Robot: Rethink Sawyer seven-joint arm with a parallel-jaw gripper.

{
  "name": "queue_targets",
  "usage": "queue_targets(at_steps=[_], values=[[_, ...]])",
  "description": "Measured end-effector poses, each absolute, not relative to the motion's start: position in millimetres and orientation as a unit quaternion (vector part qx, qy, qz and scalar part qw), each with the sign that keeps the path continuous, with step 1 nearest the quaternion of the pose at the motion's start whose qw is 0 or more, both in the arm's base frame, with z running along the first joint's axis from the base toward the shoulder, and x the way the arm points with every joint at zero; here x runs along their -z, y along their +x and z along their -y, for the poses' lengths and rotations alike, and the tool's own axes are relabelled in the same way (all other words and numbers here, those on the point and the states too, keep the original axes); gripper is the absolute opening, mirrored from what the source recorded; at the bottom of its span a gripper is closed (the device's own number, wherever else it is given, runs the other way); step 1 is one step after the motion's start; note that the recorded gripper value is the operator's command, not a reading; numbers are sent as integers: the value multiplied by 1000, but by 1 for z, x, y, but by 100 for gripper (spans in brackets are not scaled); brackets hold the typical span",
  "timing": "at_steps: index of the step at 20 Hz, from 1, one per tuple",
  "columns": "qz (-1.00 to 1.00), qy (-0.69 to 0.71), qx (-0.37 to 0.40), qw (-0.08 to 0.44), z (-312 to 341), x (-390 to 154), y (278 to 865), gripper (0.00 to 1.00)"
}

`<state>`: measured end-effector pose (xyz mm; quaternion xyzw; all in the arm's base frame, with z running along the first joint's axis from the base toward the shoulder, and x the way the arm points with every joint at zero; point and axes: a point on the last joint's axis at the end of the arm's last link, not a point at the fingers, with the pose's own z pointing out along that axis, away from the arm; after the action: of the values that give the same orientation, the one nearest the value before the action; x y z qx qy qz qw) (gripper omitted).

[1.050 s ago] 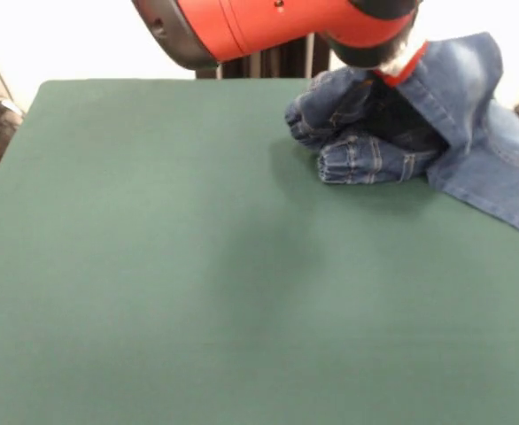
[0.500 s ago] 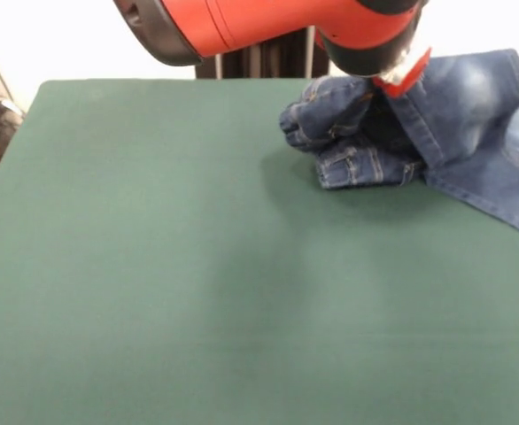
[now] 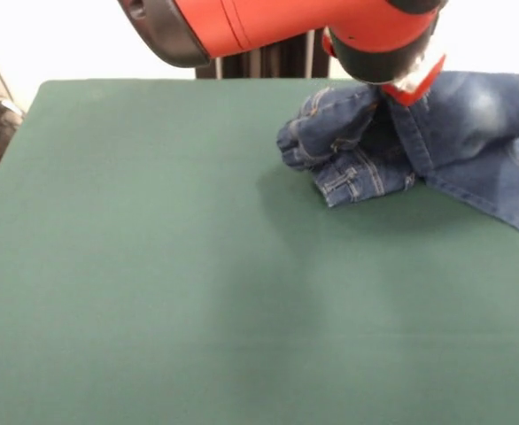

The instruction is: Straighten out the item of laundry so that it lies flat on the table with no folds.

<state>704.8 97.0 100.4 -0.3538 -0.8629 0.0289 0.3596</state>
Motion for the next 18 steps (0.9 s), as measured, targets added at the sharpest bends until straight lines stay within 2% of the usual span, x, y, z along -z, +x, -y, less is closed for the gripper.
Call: queue_targets(at_steps=[10,18], values=[[877,-338,-29,341,-64,-91,722,0],[892,-303,-8,335,-64,-85,732,0]])
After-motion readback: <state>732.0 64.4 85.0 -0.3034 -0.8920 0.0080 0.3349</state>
